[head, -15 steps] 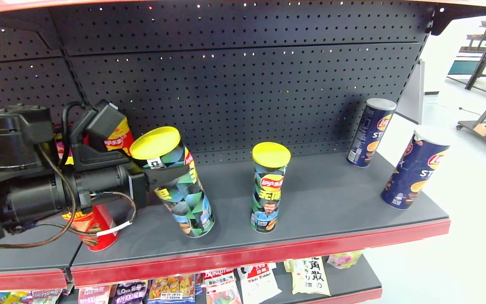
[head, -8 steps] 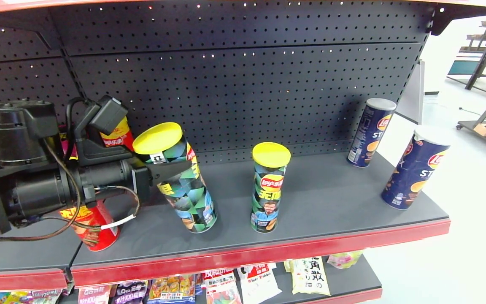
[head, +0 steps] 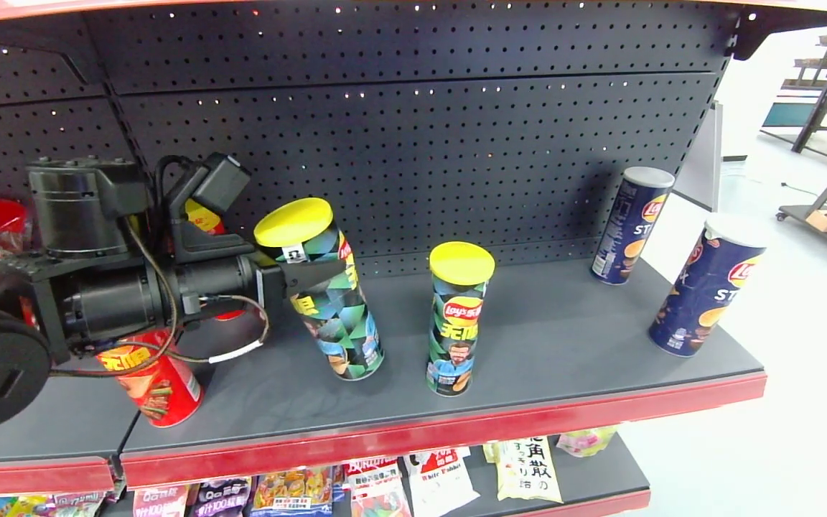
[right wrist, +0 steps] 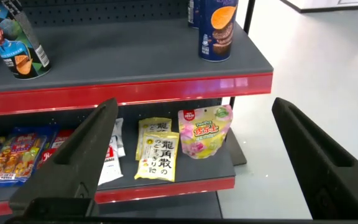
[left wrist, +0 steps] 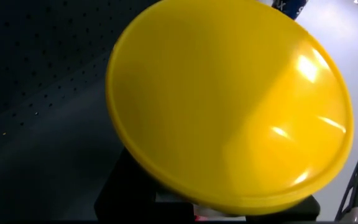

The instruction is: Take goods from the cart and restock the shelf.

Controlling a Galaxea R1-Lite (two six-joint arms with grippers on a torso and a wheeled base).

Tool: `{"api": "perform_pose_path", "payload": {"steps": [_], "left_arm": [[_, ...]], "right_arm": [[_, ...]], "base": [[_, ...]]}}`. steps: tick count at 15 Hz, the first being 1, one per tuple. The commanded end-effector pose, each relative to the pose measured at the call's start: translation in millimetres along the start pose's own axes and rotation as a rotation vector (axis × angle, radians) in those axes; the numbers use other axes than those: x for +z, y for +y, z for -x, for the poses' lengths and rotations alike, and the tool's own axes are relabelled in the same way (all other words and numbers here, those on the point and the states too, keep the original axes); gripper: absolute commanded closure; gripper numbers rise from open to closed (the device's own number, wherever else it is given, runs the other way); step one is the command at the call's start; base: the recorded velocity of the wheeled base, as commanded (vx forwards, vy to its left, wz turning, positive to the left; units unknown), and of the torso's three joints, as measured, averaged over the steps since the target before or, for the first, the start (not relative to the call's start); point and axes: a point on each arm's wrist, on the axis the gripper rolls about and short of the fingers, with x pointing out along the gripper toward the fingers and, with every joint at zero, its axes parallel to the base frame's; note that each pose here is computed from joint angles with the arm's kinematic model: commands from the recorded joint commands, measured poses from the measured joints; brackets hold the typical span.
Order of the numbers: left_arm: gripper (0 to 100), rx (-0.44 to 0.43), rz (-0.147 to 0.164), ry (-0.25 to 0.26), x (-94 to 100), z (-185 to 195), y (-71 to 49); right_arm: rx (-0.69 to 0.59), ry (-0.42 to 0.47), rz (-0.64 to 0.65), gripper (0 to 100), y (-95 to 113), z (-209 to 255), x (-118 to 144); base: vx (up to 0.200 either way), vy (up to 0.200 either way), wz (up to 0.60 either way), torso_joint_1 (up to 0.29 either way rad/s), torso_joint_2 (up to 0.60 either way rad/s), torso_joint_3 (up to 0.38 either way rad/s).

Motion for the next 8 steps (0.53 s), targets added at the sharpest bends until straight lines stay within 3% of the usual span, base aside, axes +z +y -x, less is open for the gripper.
{"api": "perform_pose_path", "payload": {"steps": [1,7,8], "left_arm": [[100,0.022,0.006,0.013,-1.7,-13.2,7.4],[100,0.075,0.010,0.042,-8.0,-43.0,20.3],[100,0.121,0.004,0.031,-4.7,-51.0,25.6]], "right_arm": [[0.000,0.000,0.000,0,0.0,0.0,0.0],[0.002,0.000,0.000,0,0.0,0.0,0.0],[0.000,0.000,0.000,0,0.0,0.0,0.0]], "base": [[0.000,0.000,0.00,0.000,0.00,0.000],[0.000,0.000,0.00,0.000,0.00,0.000],[0.000,0.000,0.00,0.000,0.00,0.000]]}}
